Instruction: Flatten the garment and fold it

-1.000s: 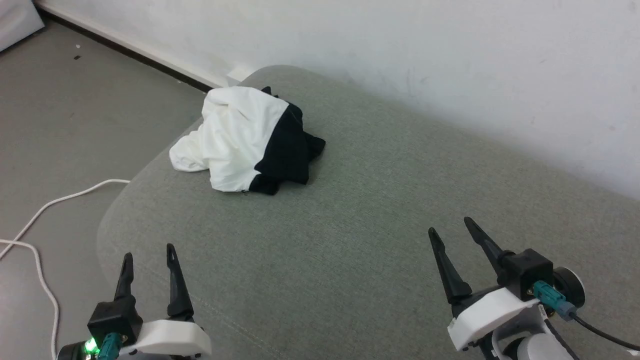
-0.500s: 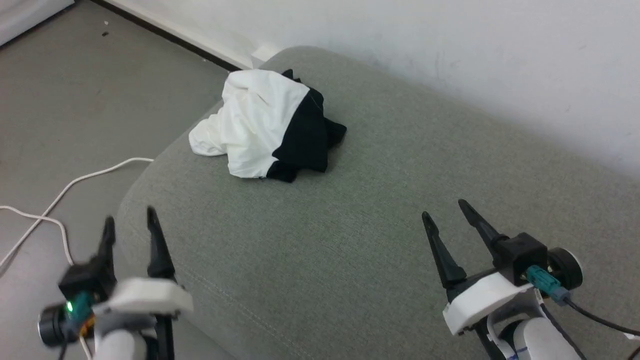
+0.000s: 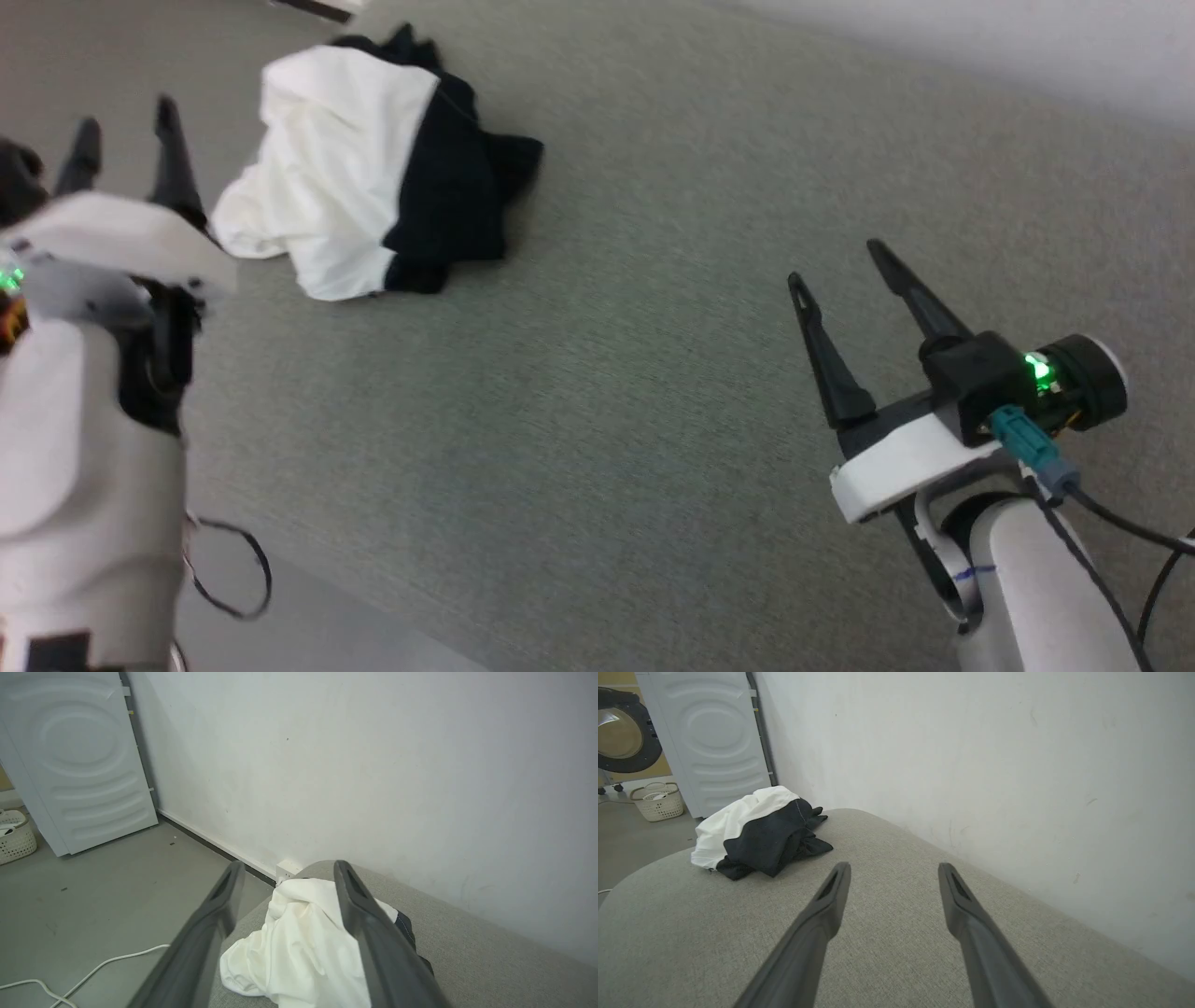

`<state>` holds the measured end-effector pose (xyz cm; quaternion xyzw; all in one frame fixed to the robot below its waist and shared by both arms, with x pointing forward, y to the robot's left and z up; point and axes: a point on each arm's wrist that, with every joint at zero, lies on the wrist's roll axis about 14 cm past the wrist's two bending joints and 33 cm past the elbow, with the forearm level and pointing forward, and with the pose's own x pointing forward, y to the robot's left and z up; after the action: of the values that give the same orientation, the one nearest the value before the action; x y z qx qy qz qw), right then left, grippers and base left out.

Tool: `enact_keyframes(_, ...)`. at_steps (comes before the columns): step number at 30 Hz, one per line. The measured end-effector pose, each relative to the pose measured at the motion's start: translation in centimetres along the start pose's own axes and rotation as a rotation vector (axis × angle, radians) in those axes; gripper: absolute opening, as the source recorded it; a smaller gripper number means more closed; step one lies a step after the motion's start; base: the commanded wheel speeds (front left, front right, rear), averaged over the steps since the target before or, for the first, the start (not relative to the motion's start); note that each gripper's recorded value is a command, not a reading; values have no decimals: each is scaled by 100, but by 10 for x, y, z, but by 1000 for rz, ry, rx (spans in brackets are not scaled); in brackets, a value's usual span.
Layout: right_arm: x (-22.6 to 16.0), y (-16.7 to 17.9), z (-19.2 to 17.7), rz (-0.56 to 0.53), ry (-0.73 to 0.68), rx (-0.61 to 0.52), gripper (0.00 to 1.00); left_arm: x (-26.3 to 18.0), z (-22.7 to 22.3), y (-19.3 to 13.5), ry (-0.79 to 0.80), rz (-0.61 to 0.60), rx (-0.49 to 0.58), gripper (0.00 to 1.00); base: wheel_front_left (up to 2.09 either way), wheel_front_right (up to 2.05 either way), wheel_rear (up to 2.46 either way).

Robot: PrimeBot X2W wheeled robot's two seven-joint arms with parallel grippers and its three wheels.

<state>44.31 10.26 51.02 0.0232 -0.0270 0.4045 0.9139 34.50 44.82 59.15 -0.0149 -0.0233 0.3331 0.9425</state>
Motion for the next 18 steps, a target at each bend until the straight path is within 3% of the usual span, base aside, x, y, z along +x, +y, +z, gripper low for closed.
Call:
enact_keyframes(4, -3, -29, -21, -62, 29, 24, 100, 41, -19, -25, 120, -36, 16, 100, 0, 0, 0)
enact_keyframes(8, -8, -56, -38, -123, 46, 37, 100, 65, -69, -47, 347, -67, -26, 100, 0, 0, 0)
enact_keyframes(18, -43, -108, -88, -270, 130, 70, 100, 60, -195, -76, 866, -45, -30, 100, 0, 0, 0)
